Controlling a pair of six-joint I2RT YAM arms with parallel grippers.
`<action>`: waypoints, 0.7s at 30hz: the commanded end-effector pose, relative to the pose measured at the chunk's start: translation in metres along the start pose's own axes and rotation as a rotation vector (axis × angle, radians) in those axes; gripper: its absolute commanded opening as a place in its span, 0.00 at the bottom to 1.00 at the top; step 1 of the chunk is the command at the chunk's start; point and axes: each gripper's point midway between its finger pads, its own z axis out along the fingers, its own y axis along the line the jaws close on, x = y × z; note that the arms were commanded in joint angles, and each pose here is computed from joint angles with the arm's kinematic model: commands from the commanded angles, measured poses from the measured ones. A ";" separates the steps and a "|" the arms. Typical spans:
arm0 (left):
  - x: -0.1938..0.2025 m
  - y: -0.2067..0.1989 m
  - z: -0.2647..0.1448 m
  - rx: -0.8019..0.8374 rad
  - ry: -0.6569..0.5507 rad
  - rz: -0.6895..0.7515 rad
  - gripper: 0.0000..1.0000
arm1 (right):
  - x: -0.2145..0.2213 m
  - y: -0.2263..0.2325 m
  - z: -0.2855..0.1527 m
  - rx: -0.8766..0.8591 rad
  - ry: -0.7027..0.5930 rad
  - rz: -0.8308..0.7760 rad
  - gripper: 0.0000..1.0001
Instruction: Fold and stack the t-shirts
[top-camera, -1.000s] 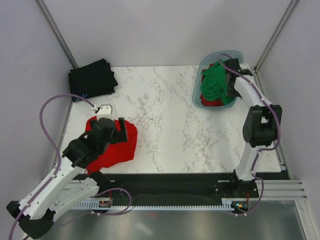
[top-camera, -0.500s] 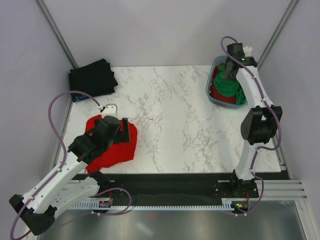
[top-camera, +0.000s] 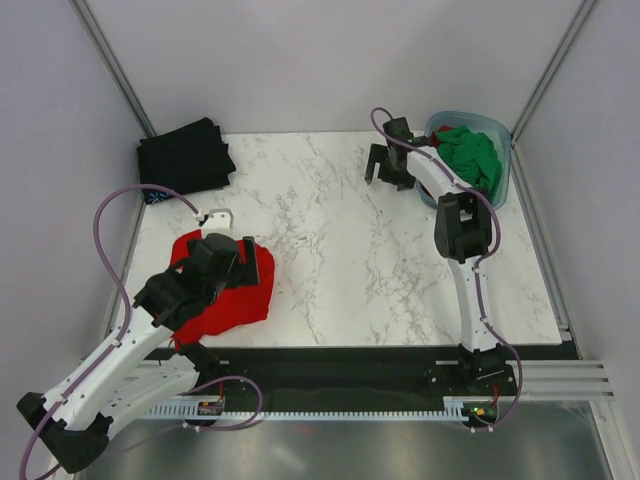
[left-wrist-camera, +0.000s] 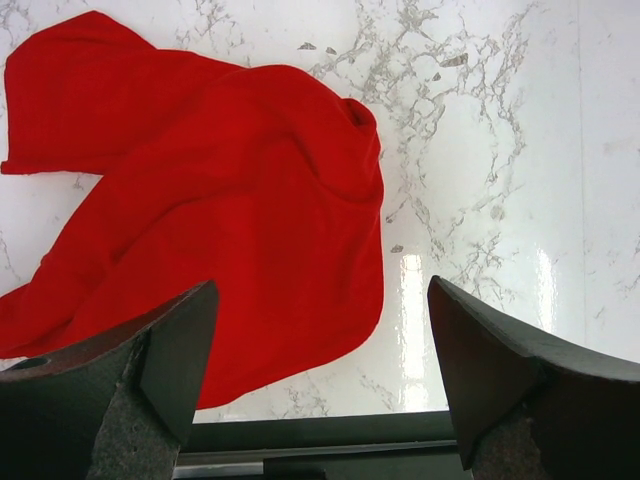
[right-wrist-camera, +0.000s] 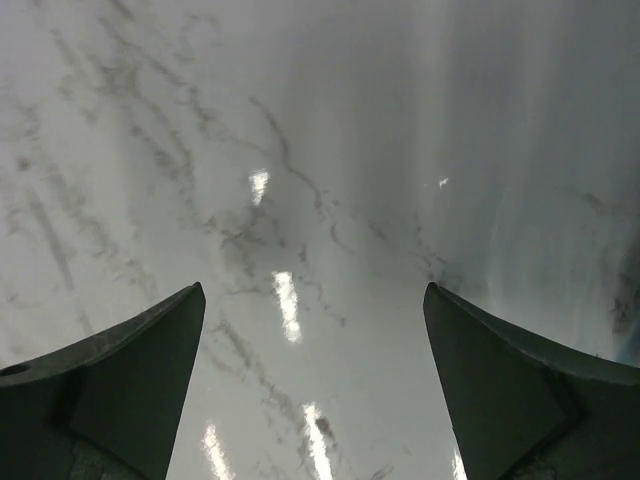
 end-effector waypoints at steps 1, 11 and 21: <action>-0.008 -0.004 0.000 0.013 -0.036 -0.043 0.91 | -0.022 -0.028 0.003 0.087 -0.027 0.040 0.98; -0.005 -0.007 0.002 0.016 -0.021 -0.032 0.91 | -0.069 -0.180 -0.032 0.380 -0.109 0.145 0.98; -0.014 -0.005 -0.007 0.025 -0.050 -0.038 0.90 | -0.049 -0.044 -0.061 0.035 -0.091 -0.019 0.98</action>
